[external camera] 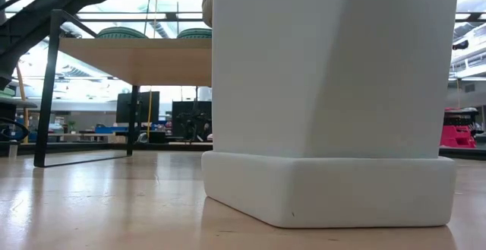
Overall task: Pick and place slides into the shelf
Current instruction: Put the gray slipper on the shelf
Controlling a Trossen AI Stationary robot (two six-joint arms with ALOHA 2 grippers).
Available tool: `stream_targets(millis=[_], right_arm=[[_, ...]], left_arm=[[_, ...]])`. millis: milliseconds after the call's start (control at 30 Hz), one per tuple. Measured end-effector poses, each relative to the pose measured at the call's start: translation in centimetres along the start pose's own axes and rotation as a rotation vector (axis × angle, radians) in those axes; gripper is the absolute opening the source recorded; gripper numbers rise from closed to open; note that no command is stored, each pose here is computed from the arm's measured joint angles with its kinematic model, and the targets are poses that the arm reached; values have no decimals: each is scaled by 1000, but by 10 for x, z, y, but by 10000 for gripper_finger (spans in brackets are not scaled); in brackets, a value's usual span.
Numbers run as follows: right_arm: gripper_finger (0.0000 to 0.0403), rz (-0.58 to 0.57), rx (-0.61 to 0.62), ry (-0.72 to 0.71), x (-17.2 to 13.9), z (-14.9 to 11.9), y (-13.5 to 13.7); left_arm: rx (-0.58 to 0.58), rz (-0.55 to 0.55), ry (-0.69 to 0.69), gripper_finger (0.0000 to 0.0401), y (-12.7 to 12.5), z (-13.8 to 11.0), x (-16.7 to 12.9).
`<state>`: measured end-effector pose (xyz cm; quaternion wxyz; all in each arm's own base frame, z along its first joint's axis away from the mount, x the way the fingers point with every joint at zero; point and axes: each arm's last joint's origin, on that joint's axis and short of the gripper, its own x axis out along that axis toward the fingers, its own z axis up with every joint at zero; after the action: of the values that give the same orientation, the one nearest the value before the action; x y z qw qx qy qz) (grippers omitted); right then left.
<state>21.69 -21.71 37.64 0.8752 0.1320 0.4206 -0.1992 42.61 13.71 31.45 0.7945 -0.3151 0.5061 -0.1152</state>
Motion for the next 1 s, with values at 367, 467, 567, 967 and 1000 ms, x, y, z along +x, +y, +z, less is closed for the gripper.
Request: stream_targets(millis=[367, 467, 567, 967, 1000], right_arm=[[242, 0, 0, 0, 0, 0, 0], [242, 0, 0, 0, 0, 0, 0], [242, 0, 0, 0, 0, 0, 0], [242, 0, 0, 0, 0, 0, 0], [242, 0, 0, 0, 0, 0, 0]], left_arm=[[-19, 39, -2, 65, 1, 0, 0], [-19, 43, -3, 76, 1, 0, 0], [-26, 56, -5, 92, 1, 0, 0], [-44, 123, -15, 181, 3, 1, 0], [-43, 123, -17, 188, 3, 1, 0]])
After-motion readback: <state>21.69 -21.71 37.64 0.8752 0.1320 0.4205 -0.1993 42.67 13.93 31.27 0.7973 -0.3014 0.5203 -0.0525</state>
